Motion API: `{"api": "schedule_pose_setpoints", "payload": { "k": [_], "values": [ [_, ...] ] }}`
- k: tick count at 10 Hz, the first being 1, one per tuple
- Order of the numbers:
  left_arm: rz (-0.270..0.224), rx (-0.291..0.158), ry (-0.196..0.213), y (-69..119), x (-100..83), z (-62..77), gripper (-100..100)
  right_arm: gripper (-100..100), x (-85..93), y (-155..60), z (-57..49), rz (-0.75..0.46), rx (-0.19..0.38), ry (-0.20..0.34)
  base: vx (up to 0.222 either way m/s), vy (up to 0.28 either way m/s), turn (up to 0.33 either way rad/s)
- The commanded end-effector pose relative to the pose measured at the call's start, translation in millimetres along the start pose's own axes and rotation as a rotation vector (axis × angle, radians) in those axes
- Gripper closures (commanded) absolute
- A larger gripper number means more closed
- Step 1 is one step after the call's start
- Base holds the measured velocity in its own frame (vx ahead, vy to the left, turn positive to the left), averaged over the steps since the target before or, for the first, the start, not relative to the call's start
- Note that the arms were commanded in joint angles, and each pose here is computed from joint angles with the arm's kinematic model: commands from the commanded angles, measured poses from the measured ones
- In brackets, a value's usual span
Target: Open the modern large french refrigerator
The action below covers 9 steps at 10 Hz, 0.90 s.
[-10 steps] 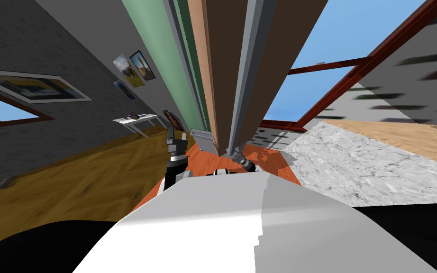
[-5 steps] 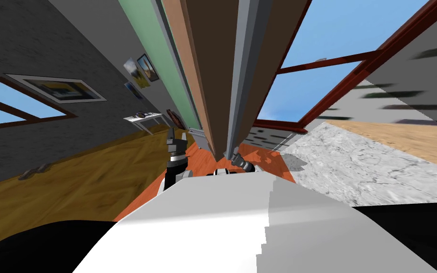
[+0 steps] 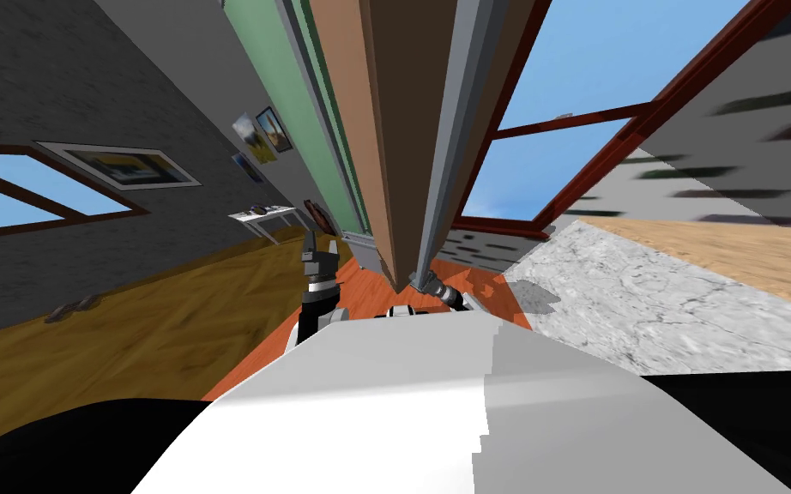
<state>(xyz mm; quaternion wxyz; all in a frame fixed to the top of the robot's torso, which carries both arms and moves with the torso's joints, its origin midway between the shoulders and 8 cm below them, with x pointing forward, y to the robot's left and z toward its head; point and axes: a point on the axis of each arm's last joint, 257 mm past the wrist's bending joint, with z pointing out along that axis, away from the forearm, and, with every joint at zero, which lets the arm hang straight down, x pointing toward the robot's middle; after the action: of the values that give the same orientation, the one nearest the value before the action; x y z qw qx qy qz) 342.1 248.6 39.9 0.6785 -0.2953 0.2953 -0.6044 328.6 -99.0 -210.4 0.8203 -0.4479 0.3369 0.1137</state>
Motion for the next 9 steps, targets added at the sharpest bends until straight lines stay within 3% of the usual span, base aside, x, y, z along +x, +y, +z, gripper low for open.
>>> {"api": "schedule_pose_setpoints", "payload": {
  "k": [1,4,7,8,9],
  "values": [
    [0.000,0.000,0.000,0.0,0.0,0.0,0,-100,-1.2,-22.0,13.1,-0.001,0.005,-0.018,-0.060,0.030,0.012],
    [0.000,0.000,0.000,0.0,0.0,0.0,0,-100,-1.1,-44.4,22.8,0.001,0.009,-0.021,-0.064,0.023,-0.007],
    [0.000,0.000,0.000,0.0,0.0,0.0,0,-100,-1.1,-44.4,22.8,0.001,0.009,-0.021,-0.014,0.005,0.002],
    [0.000,0.000,0.000,0.0,0.0,0.0,0,-100,12.6,-27.7,9.7,0.031,-0.014,0.035,0.009,-0.004,0.004],
    [0.000,0.000,0.000,0.0,0.0,0.0,0,0,15.2,-25.4,7.7,0.035,-0.017,0.046,0.012,-0.004,0.000]
  ]
}}
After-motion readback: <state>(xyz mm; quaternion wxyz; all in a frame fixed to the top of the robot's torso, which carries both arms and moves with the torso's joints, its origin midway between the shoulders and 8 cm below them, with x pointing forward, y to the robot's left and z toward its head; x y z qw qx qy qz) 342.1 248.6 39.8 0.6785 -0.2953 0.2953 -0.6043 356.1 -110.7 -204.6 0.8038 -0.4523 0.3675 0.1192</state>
